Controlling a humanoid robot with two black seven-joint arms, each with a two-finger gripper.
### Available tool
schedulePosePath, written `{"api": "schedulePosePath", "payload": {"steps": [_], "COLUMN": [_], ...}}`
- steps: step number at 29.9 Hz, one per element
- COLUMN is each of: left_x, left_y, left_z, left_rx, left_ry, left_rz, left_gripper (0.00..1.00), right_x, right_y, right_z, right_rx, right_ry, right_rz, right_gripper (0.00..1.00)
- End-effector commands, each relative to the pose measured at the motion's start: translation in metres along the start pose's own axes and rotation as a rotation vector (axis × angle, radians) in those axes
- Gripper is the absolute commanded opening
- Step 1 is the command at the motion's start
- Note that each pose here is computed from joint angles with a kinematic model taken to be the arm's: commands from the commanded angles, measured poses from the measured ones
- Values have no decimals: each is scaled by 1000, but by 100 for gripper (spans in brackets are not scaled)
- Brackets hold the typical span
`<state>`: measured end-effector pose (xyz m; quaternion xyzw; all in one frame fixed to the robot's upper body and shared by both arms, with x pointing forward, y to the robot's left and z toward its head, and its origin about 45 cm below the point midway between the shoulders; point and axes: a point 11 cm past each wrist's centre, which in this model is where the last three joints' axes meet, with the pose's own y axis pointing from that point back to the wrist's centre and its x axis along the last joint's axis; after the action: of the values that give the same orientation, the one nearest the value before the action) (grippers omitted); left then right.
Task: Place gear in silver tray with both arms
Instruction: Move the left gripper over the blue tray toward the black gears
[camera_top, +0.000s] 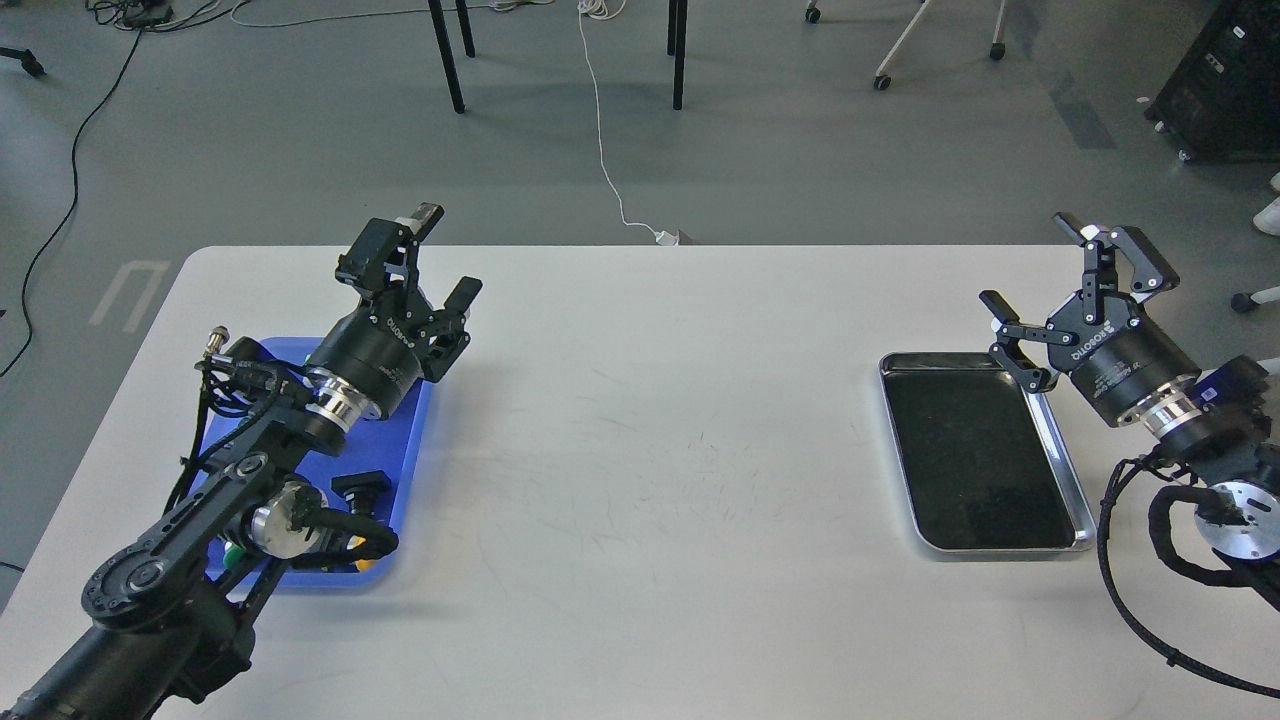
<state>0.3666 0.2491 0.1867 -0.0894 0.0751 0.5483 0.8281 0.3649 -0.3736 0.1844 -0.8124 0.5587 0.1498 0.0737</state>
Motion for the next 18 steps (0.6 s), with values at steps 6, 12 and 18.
{"api": "schedulePosePath", "payload": {"steps": [6, 12, 18], "left_x": [10, 40, 76], "left_y": [10, 21, 41], "left_z": [0, 25, 76], "left_rx": [17, 11, -105], "left_ry": [-16, -109, -277], "left_rz": [3, -12, -29], "left_gripper": [98, 98, 98], "right_x": [0, 1, 4], "right_y": [-8, -5, 0], "right_z": [-5, -2, 2], "right_rx": [0, -10, -37], "right_ry": [61, 60, 68], "right_rz": [24, 22, 27], "right_gripper": [99, 99, 99]}}
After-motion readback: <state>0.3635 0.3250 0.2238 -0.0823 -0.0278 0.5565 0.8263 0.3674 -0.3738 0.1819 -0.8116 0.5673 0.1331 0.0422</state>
